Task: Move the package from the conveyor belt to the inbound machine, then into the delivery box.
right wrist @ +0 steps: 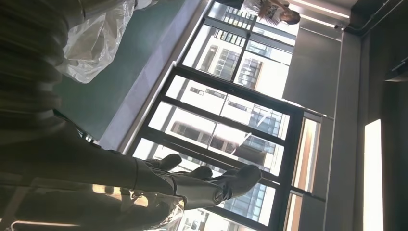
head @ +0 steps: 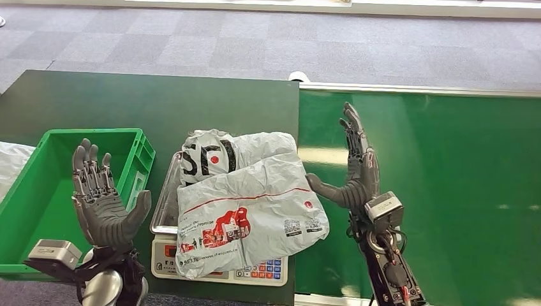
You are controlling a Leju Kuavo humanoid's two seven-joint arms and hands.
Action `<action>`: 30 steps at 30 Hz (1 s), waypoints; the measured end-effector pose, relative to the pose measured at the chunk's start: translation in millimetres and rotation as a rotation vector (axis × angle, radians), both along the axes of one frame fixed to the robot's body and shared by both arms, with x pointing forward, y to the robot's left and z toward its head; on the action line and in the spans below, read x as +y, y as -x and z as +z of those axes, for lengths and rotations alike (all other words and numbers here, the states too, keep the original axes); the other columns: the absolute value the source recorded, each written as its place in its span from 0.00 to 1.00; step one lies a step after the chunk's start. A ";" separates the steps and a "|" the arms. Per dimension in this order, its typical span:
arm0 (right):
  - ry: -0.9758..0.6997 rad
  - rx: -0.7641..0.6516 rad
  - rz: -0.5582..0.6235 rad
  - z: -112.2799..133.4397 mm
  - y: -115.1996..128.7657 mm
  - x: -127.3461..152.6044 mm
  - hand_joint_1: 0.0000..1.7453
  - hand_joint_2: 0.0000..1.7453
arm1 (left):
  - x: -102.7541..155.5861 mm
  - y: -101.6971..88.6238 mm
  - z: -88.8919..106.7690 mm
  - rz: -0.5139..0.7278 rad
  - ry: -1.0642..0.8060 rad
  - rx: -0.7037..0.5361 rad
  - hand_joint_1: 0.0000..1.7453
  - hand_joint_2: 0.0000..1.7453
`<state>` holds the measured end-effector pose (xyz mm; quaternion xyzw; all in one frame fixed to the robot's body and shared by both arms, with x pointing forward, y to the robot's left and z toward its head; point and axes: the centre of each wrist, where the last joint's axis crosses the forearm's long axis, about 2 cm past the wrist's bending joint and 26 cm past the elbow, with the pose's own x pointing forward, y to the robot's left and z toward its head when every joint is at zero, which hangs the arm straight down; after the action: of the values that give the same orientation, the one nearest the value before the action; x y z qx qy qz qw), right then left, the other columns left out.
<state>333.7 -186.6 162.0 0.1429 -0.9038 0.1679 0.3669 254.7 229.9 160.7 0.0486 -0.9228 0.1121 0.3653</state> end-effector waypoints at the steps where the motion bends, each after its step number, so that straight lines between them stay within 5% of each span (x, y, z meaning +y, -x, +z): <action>1: -0.002 0.000 -0.001 0.0 0.2 0.1 0.00 1.00 | -0.1 0.0 0.0 0.000 0.001 0.000 0.00 1.00; 21: -0.084 0.072 -0.124 -16.3 11.2 -9.5 0.00 1.00 | -23.4 -11.5 9.5 -0.119 -0.154 -0.052 0.00 1.00; 24: -0.095 0.117 -0.142 -27.7 20.7 -9.9 0.00 1.00 | -40.7 -23.2 10.0 -0.263 -0.367 0.029 0.00 1.00; 27: -0.106 0.160 -0.158 -38.9 30.9 -10.0 0.00 1.00 | -65.6 -35.5 -11.5 -0.382 -0.778 0.263 0.00 1.00; 30: -0.115 0.188 -0.171 -46.8 38.4 -11.3 0.00 1.00 | -77.6 -42.3 -30.5 -0.432 -0.941 0.343 0.00 1.00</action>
<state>295.3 -197.9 115.2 0.1015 -0.8824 0.0698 0.4541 297.0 152.2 130.2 0.0336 -0.7895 -0.3999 0.4643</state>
